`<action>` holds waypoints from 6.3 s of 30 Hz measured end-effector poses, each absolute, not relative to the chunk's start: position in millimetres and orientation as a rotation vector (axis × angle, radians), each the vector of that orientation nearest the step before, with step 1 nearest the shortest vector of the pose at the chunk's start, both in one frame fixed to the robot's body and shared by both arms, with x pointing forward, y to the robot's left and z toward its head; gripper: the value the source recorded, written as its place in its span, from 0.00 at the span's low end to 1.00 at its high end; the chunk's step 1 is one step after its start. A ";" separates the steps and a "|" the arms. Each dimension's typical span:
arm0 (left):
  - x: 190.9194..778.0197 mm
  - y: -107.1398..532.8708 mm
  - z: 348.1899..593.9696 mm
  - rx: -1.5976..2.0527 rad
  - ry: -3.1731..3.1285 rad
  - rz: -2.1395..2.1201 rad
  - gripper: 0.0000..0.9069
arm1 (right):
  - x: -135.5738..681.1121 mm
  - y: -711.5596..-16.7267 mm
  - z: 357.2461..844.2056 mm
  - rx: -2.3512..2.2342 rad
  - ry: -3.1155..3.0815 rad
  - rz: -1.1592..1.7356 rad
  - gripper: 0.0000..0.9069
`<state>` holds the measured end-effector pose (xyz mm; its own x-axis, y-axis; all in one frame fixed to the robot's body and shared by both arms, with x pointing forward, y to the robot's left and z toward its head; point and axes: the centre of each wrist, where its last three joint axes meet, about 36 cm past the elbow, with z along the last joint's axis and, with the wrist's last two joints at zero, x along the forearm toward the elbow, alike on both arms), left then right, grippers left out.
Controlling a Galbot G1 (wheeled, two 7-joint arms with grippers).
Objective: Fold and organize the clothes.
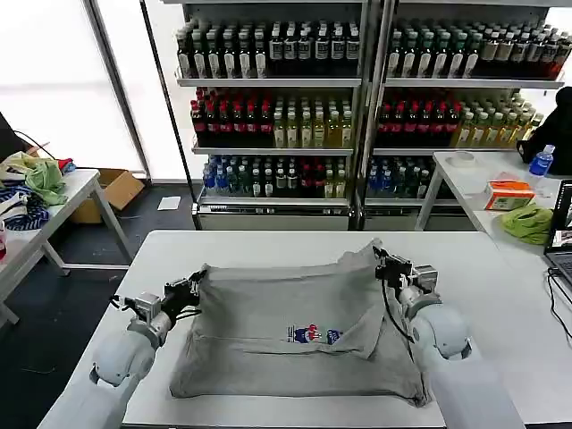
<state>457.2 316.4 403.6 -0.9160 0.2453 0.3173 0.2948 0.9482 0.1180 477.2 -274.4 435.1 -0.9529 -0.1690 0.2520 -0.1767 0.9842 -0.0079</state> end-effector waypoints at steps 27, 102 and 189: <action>365.9 313.1 379.3 -0.413 -2.700 -0.280 0.00 | 339.2 -262.9 396.4 0.093 -2.786 0.013 0.00; 320.9 260.8 355.8 -0.124 -2.679 0.053 0.01 | 315.4 -289.6 454.9 -0.082 -2.980 0.141 1.00; 352.4 285.3 397.0 -0.268 -2.790 -0.613 0.00 | 282.0 -286.6 466.1 -0.243 -2.973 0.069 1.00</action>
<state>352.4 285.3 397.0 -0.9460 0.1208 0.3007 0.2356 0.8934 0.3824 282.0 -286.6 466.1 -0.9744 0.1646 0.1530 0.1574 0.9858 -0.0583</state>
